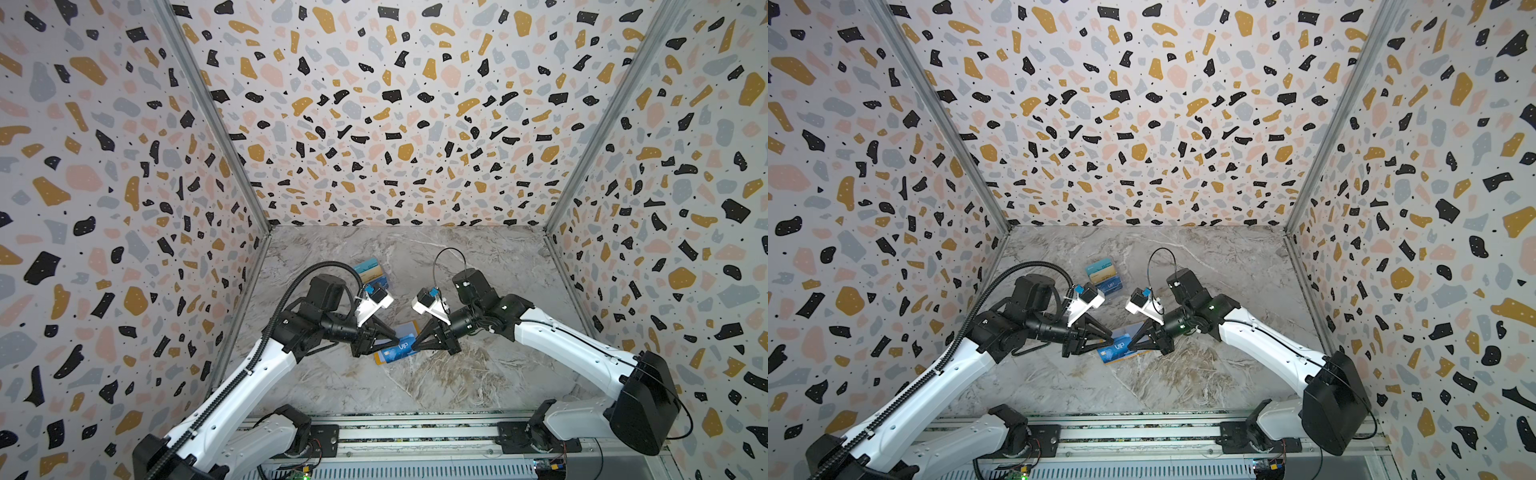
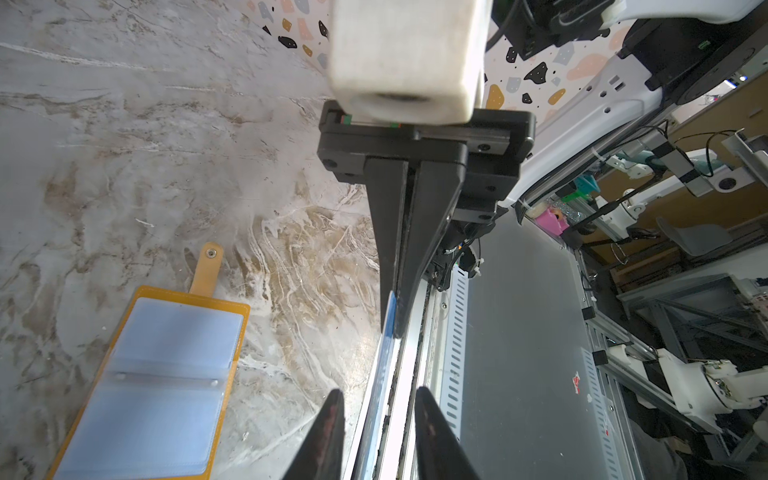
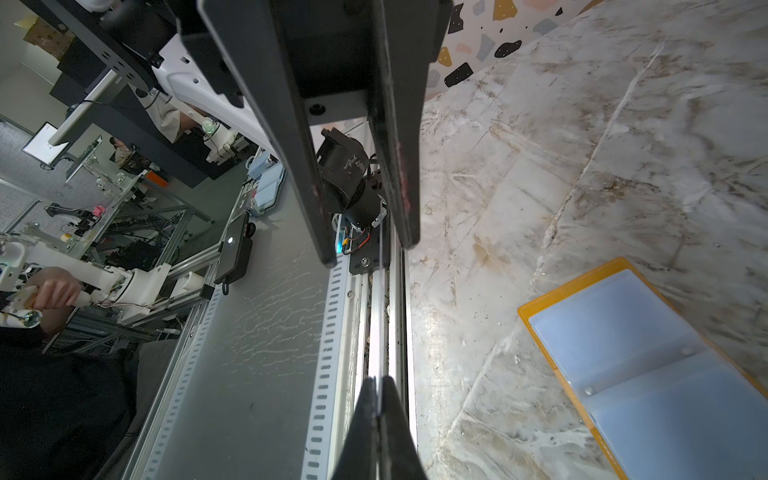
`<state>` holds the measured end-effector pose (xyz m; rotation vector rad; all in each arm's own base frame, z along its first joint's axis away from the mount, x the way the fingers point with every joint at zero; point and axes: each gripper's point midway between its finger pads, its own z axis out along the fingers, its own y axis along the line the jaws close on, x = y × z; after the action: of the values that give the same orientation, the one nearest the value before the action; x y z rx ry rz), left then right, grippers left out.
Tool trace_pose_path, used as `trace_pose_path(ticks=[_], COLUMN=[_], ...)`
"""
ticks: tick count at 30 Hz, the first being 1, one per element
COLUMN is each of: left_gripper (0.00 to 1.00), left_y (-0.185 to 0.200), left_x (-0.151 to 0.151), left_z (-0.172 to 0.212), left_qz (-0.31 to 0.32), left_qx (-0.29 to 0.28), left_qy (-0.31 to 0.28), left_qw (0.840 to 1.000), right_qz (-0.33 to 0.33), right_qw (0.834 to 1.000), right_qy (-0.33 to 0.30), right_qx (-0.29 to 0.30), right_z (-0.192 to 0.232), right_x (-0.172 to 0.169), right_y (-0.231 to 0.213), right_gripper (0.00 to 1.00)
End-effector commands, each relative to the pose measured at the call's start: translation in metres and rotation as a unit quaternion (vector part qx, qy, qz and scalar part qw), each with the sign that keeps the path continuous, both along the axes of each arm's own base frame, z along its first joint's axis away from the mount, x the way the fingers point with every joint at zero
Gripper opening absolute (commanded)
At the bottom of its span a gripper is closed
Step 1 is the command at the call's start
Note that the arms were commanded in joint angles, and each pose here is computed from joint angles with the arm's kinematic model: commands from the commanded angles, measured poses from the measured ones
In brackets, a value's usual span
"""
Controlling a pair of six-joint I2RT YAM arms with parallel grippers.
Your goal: Take the credit cards out of the card holder
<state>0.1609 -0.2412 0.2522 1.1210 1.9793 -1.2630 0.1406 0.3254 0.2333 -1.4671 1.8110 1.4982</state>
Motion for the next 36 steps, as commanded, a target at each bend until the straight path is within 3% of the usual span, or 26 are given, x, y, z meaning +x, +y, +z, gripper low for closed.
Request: trace_pose_path(ticks=[1,9,21,31,34,36], left_gripper=[0.3,0.15,0.14,0.01,0.0,0.0], left_y=[-0.001,-0.002,-0.002,-0.003,-0.003,-0.004], left_x=[-0.004,-0.009,-0.01,-0.007,0.0,0.007], left_z=[0.002,0.004,0.003,0.0,0.001,0.003], left_qz=[-0.013,-0.032,-0.035,-0.033,-0.02,-0.007], left_qx=[-0.01,-0.018,-0.017,-0.011,-0.006,-0.003], left_qy=[-0.005,-0.004,-0.001,-0.003,-0.013,-0.021], left_qw=[1.0,0.999,0.999,0.999,1.0,1.0], right_qz=[0.005,-0.003,-0.009,-0.03,-0.049,-0.06], right_qw=[0.999,0.999,0.998,0.998,0.997,0.997], right_qy=[-0.031,-0.035,-0.036,-0.039,-0.037,-0.035], right_qx=[0.033,0.037,0.046,0.049,0.045,0.046], right_z=[0.027,0.03,0.037,0.038,0.035,0.033], right_x=[0.0,0.005,0.009,0.017,0.023,0.027], right_y=[0.004,0.007,0.007,0.002,-0.002,-0.007], right_gripper=[0.0,0.0,0.0,0.0,0.04,0.23])
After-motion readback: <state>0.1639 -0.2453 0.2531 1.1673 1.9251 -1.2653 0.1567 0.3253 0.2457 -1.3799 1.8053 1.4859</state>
